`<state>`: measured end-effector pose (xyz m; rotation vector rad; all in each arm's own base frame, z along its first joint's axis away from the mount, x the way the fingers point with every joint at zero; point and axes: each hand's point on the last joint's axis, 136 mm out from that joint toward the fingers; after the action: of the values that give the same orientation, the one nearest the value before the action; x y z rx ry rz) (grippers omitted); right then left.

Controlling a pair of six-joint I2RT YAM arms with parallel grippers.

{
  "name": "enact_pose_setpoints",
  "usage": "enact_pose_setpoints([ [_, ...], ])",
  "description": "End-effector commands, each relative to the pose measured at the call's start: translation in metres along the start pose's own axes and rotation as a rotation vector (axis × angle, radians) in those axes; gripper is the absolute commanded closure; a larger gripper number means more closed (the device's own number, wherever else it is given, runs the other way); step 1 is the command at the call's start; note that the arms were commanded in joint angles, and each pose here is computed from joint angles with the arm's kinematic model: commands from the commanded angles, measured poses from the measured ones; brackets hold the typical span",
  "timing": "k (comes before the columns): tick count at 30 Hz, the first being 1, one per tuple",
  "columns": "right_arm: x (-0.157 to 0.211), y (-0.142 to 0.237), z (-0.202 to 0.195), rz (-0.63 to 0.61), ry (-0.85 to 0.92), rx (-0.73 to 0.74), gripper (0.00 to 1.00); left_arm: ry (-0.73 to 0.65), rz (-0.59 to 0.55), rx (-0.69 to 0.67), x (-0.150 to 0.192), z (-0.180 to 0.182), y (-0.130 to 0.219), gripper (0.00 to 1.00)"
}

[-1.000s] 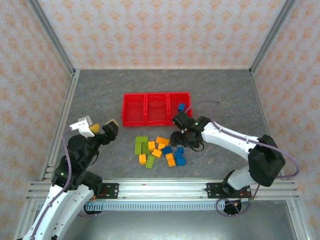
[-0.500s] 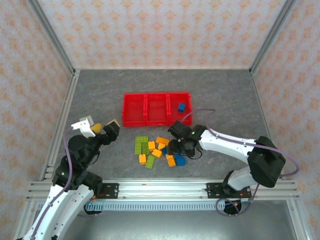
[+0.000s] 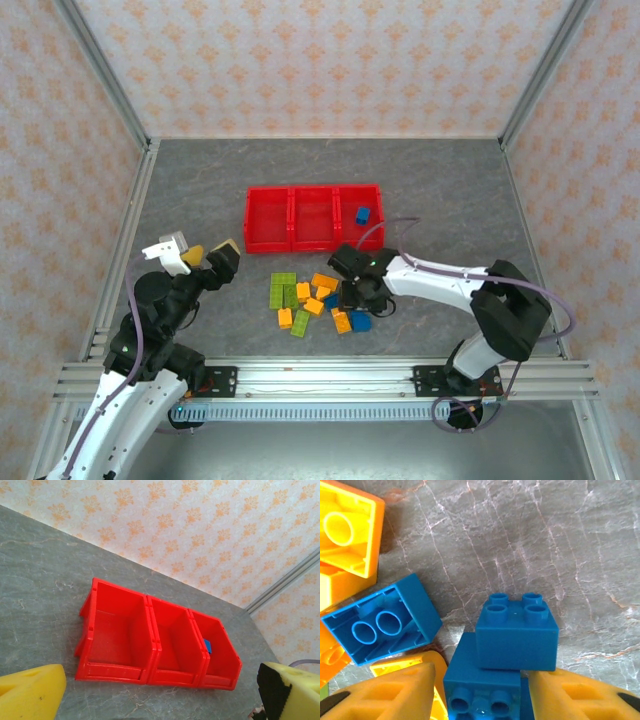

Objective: Sort the legos into containers by color
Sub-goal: Pick up the lego from the bottom-center of the table.

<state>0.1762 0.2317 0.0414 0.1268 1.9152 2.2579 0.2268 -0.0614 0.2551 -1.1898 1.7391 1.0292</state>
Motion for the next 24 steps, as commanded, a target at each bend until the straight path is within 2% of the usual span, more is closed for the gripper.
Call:
enact_pose_setpoints([
  [1, -0.007, 0.0, -0.006, -0.037, 0.017, 0.058, 0.53, -0.009, -0.016, 0.025, -0.002, -0.004, -0.001, 0.01],
  [11, -0.01, 0.006, -0.016, -0.064, 0.04, 0.107, 0.67, -0.009, -0.014, 0.023, -0.001, -0.003, -0.001, 0.01],
  [16, -0.012, 0.016, -0.011, -0.076, 0.061, 0.079, 0.76, -0.008, -0.013, 0.023, -0.001, -0.003, -0.001, 0.01],
  [24, -0.026, 0.069, 0.019, -0.162, 0.124, -0.058, 0.78, -0.001, -0.015, 0.005, -0.002, 0.0, -0.001, 0.01],
])
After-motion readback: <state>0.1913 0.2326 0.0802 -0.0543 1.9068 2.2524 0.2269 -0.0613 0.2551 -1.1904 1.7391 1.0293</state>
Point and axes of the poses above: each hand's point on the last joint's axis, 136 mm out from that joint toward the fingers, its own y axis back along the fingers, its own z axis along the line the jaws close on, x = y × z, and after that the axes turned 11 degrees about -y, right-handed
